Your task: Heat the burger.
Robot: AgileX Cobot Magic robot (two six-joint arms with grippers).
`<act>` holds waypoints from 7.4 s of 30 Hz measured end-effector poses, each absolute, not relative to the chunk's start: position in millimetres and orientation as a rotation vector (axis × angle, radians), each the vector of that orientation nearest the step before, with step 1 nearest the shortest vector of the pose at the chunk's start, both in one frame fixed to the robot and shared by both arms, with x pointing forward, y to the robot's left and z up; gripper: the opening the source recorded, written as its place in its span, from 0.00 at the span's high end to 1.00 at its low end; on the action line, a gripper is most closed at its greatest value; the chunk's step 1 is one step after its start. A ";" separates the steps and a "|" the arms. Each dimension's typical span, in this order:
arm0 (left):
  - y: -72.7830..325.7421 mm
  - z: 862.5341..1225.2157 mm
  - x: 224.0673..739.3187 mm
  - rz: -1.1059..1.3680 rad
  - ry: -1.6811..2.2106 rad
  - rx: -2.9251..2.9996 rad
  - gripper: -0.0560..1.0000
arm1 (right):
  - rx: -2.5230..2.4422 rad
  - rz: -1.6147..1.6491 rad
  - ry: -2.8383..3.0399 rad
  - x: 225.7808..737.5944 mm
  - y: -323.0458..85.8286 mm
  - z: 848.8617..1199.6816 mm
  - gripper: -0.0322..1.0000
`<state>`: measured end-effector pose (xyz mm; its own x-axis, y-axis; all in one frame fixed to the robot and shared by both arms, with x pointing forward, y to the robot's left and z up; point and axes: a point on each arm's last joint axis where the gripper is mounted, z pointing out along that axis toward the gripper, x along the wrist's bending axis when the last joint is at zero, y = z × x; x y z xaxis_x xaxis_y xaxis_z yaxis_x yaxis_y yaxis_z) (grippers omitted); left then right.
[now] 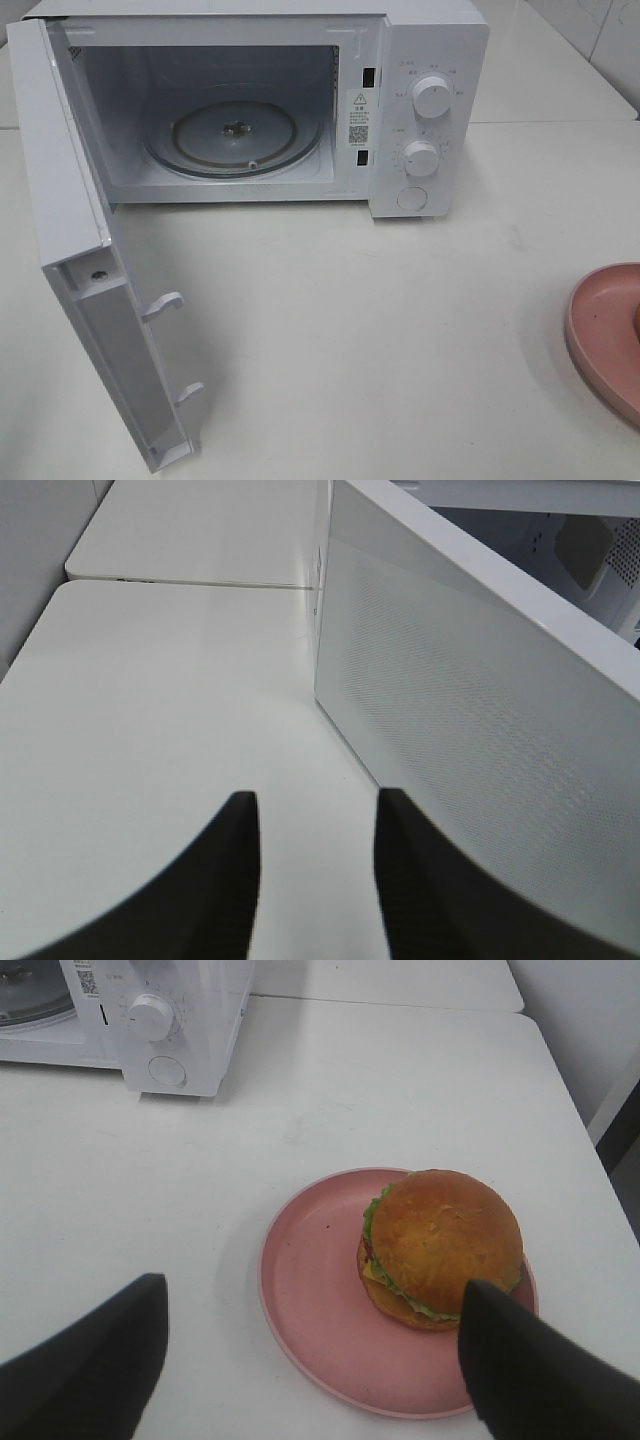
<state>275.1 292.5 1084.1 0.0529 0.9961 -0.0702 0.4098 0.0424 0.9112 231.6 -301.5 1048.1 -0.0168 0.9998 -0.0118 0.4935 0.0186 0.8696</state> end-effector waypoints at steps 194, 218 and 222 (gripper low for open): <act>37.9 983.1 549.1 0.449 1.005 2.009 0.69 | 1.566 0.922 1.591 231.7 -301.5 1048.2 0.23; 94.6 1012.0 481.9 0.081 1.503 2.513 0.03 | 1.566 0.922 1.591 231.7 -301.5 1048.2 0.23; 112.3 1019.0 484.9 0.071 1.575 2.513 0.03 | 1.566 0.922 1.591 231.7 -301.5 1048.2 0.23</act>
